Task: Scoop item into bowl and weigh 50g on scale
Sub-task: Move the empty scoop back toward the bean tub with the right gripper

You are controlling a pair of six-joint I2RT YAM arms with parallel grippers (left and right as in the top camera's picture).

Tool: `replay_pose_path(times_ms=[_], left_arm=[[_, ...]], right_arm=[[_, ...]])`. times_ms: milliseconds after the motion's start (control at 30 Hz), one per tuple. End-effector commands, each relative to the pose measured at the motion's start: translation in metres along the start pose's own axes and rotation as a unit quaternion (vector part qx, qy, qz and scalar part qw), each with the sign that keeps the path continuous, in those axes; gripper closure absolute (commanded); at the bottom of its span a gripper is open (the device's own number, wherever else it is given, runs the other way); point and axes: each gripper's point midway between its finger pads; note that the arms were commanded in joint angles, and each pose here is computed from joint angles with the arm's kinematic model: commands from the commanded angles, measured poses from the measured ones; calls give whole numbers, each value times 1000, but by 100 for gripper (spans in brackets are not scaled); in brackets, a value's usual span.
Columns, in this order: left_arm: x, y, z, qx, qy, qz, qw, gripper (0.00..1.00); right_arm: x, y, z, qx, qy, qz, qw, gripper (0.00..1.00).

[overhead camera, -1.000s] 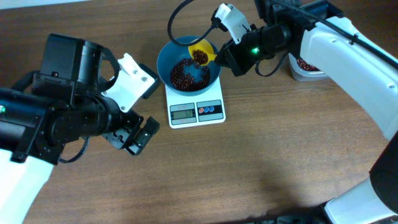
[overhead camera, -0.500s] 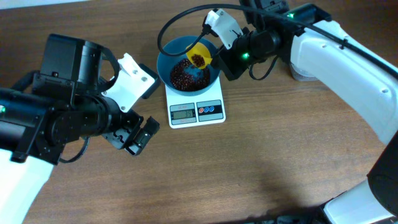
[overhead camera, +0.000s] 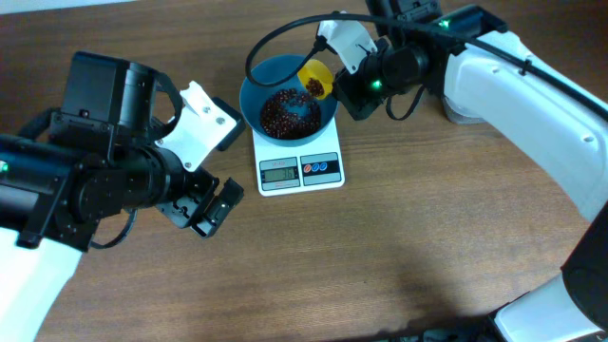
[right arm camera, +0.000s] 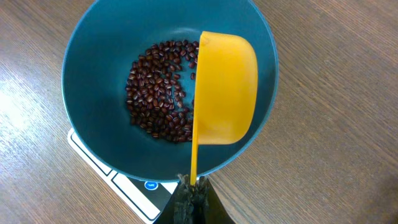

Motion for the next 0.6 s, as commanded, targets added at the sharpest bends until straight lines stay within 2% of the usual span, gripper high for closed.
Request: replay_pose_path(times_ms=[0,567], left_arm=[[5,-1,-5,6,-12,4,1000,1],[5,-1,-5,6,-12,4,1000,1]], right_arm=[[10,1,-10,20,0,34,999,96],[10,10,-14,32,0,34,999,96]])
Point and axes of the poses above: each gripper's point midway between its finger pads, its own x axis back along the fingers, its own y axis along the line the jaws close on, z = x × y, and after that the axes turned 13 degrees about x, right-handed
